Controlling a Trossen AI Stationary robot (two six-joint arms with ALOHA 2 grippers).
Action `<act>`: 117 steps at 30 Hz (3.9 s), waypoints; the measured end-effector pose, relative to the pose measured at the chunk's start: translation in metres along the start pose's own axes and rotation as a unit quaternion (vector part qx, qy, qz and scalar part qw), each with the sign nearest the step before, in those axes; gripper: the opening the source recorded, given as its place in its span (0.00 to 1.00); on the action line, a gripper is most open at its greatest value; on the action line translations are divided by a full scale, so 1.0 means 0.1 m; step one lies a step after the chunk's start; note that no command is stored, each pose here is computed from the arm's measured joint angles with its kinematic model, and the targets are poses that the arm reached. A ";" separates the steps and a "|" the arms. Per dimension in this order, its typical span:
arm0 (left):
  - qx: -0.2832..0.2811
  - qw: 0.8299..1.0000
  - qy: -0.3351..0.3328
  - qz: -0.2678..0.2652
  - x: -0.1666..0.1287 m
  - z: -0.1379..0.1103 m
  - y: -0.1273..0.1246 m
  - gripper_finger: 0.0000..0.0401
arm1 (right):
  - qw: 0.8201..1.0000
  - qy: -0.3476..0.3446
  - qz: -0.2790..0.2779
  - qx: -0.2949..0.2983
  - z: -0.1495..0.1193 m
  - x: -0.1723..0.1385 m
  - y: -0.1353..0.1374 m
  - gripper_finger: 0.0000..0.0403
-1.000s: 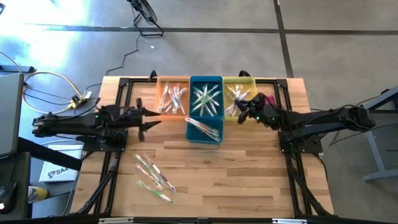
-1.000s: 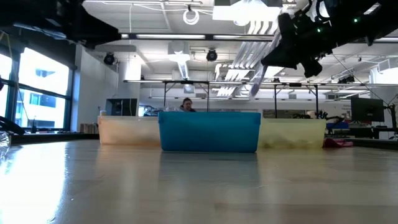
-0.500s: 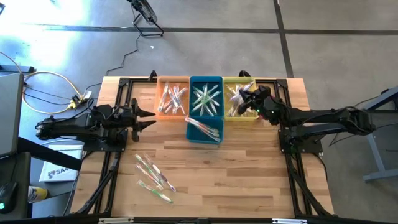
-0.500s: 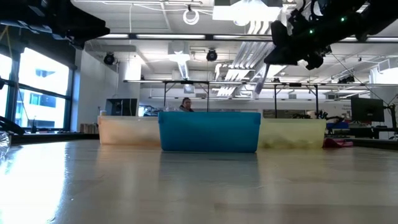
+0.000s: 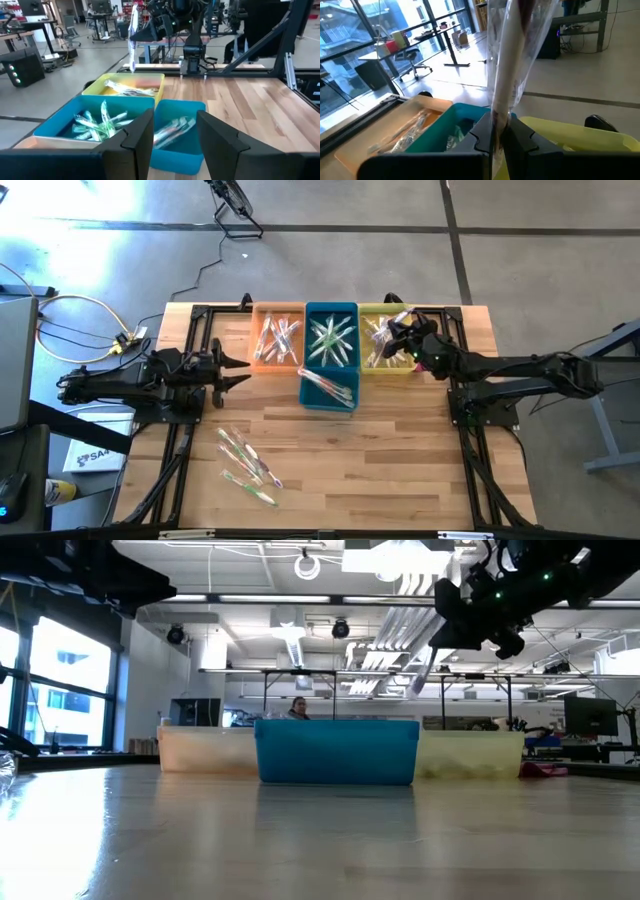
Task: Pick & Place Toothbrushes
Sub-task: Put the violet toothbrush into the yellow bin
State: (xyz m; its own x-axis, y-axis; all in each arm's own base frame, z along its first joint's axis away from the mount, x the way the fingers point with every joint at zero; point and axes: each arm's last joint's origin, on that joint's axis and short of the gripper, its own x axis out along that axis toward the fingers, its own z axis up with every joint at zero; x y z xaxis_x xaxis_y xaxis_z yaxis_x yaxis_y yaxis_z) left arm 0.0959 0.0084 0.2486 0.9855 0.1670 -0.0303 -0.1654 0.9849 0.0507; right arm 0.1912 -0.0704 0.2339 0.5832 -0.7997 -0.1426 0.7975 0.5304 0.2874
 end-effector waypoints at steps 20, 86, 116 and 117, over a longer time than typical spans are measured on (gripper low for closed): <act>-0.025 0.999 0.019 0.000 0.00 -0.04 0.00 0.36 | 0.994 0.104 -0.022 -0.013 -0.32 0.29 -0.08 0.04; -0.172 0.985 -0.022 -0.002 0.00 0.05 0.00 0.36 | 0.960 0.057 0.273 0.005 -0.13 0.56 -0.01 0.33; -0.346 0.938 0.003 -0.008 0.00 0.00 -0.01 0.36 | 0.881 0.075 0.463 -0.057 -0.21 0.35 0.28 0.33; -0.346 0.938 0.002 -0.008 0.00 0.00 -0.01 0.36 | 0.880 0.073 0.465 -0.063 -0.21 0.35 0.29 0.33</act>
State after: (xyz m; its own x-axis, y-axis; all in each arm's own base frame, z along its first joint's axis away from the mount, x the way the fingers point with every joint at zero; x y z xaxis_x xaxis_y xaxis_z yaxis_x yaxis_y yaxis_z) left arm 0.0962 0.0079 0.2490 0.9881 0.1507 -0.0293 -0.1371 0.7799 -0.6107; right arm 0.2380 -0.0767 0.2174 0.9990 0.0374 -0.0242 -0.0305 0.9705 0.2393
